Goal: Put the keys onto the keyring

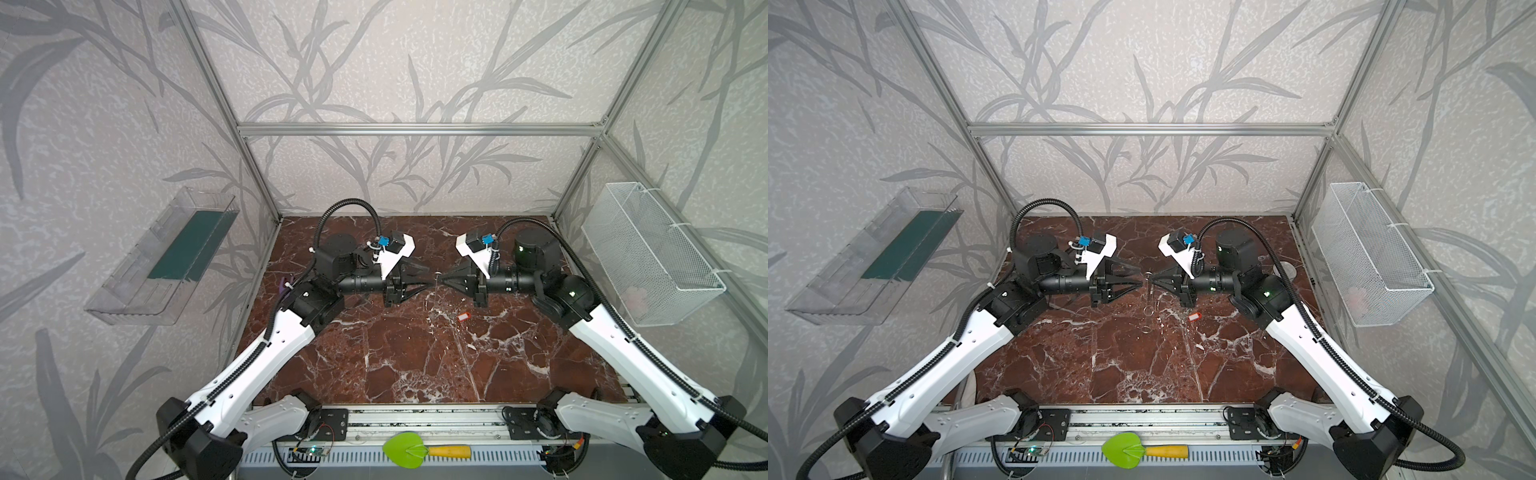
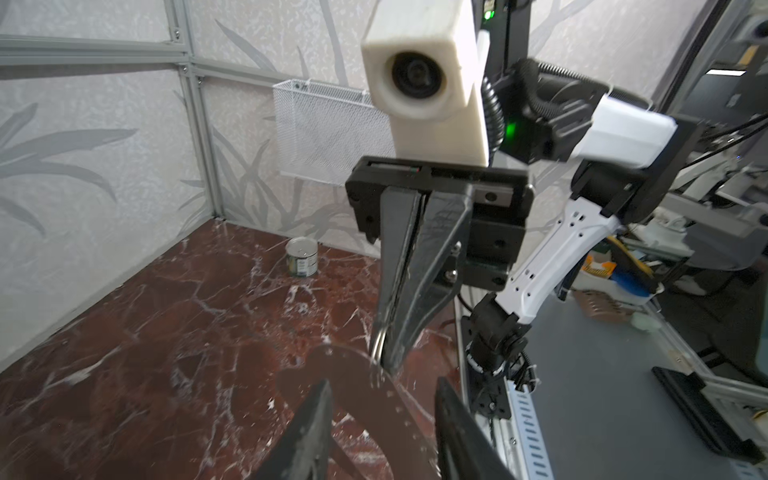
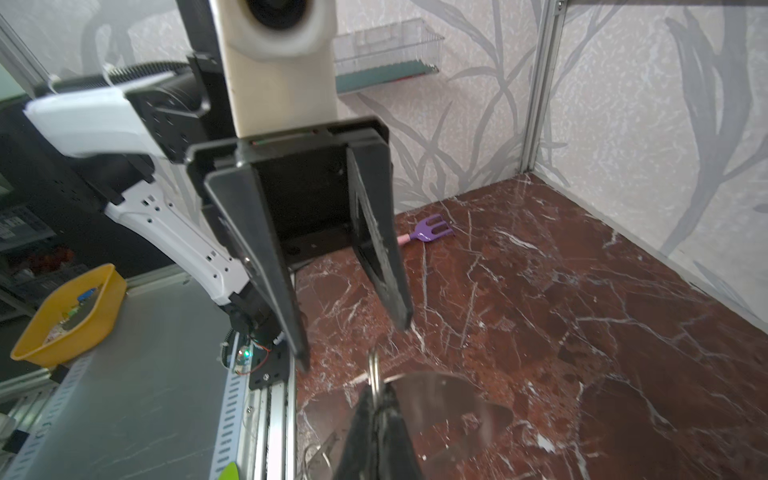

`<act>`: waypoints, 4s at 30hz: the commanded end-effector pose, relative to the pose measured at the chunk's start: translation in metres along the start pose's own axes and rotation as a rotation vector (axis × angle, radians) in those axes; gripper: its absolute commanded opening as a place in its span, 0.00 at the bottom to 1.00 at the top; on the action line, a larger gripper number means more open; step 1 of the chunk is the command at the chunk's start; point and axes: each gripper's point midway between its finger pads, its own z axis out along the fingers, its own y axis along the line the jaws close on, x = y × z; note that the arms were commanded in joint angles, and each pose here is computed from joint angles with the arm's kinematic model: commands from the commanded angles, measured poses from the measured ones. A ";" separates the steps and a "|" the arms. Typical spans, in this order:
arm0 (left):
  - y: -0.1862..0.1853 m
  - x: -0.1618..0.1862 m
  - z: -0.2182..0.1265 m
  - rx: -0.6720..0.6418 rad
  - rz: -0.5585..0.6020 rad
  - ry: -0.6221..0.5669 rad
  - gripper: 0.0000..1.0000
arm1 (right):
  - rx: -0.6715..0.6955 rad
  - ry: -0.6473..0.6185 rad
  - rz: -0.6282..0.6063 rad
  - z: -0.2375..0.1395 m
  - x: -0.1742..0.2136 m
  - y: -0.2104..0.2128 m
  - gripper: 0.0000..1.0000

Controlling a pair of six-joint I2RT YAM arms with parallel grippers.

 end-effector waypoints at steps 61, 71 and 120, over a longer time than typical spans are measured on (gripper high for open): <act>-0.008 0.049 0.030 0.103 -0.127 0.113 0.05 | -0.073 0.302 -0.167 0.011 0.019 0.020 0.00; -0.001 0.036 0.028 0.044 -0.078 0.026 0.00 | -0.036 0.205 -0.133 0.006 0.007 0.014 0.00; 0.000 -0.010 0.028 0.065 -0.060 -0.184 0.11 | 0.046 0.124 -0.088 -0.005 0.007 -0.007 0.00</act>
